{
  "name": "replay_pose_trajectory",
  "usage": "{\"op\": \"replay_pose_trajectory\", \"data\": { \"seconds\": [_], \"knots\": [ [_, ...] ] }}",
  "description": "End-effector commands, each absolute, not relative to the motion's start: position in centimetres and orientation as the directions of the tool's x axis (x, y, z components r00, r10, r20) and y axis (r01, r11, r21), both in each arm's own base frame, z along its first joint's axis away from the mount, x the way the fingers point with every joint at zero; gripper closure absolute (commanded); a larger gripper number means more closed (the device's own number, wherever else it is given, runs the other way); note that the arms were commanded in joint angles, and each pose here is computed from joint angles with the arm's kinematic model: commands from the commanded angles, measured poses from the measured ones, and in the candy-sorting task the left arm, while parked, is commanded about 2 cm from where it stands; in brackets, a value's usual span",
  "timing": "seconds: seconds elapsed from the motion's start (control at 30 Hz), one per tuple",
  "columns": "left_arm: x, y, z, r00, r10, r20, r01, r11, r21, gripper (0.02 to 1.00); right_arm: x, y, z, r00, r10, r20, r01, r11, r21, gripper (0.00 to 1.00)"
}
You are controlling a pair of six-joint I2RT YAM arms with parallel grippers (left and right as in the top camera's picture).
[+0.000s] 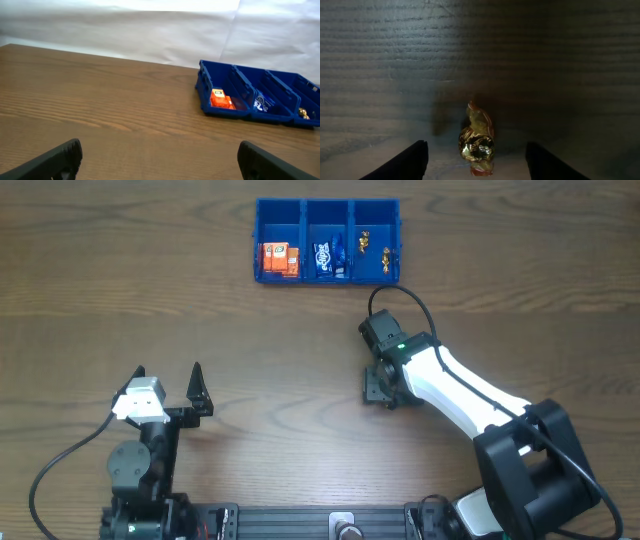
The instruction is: Sort Candies Into Trays
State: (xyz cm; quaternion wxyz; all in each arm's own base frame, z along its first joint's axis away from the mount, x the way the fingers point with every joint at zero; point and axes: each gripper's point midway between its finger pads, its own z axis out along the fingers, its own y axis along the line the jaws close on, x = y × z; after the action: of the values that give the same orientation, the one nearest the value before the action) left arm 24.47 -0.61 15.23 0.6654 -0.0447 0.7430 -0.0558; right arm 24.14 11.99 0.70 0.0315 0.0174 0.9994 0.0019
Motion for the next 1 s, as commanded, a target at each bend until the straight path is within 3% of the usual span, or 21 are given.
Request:
{"op": "replay_pose_trajectory", "data": {
  "seconds": [0.03, 0.17, 0.3, 0.43, 0.63, 0.77, 0.9, 1.0],
  "knots": [
    [24.4, -0.4, 13.6, -0.159, -0.133, -0.978, -0.009, 0.991, -0.134, 0.02, 23.5, 11.3, -0.9, -0.999, 0.037, -0.021, 0.038, 0.998, -0.049, 0.369],
    [24.4, -0.4, 13.6, -0.16, -0.133, -0.978, -0.009, 0.991, -0.134, 0.02, 23.7, 11.2, -1.1, -0.999, 0.037, -0.027, 0.038, 0.998, -0.053, 0.476],
    [24.4, -0.4, 13.6, -0.159, -0.133, -0.978, -0.009, 0.991, -0.134, 0.023, 23.7, 11.3, -1.1, -0.999, 0.037, -0.03, 0.039, 0.998, -0.051, 0.687],
    [24.4, -0.4, 13.6, -0.159, -0.133, -0.978, -0.009, 0.991, -0.134, 0.02, 23.8, 11.3, -1.1, -0.999, 0.038, -0.03, 0.039, 0.998, -0.05, 0.792],
    [24.4, -0.4, 13.6, -0.159, -0.133, -0.978, -0.009, 0.991, -0.134, 0.02, 24.9, 11.9, 0.3, -0.997, 0.038, -0.069, 0.04, 0.999, -0.027, 0.829],
    [24.4, -0.4, 13.6, -0.159, -0.133, -0.978, -0.009, 0.991, -0.134, 0.02, 28.9, 13.2, 6.0, -0.982, 0.032, -0.187, 0.034, 0.999, -0.011, 0.827],
    [24.4, -0.4, 13.6, -0.159, -0.133, -0.978, -0.009, 0.991, -0.134, 0.02, 35.8, 14.0, 15.6, -0.927, 0.015, -0.374, 0.023, 1.0, -0.015, 0.825],
    [24.4, -0.4, 13.6, -0.16, -0.133, -0.978, -0.009, 0.991, -0.134, 0.02, 40.4, 13.6, 19.6, -0.897, 0.022, -0.442, 0.046, 0.998, -0.043, 0.825]
  ]
}}
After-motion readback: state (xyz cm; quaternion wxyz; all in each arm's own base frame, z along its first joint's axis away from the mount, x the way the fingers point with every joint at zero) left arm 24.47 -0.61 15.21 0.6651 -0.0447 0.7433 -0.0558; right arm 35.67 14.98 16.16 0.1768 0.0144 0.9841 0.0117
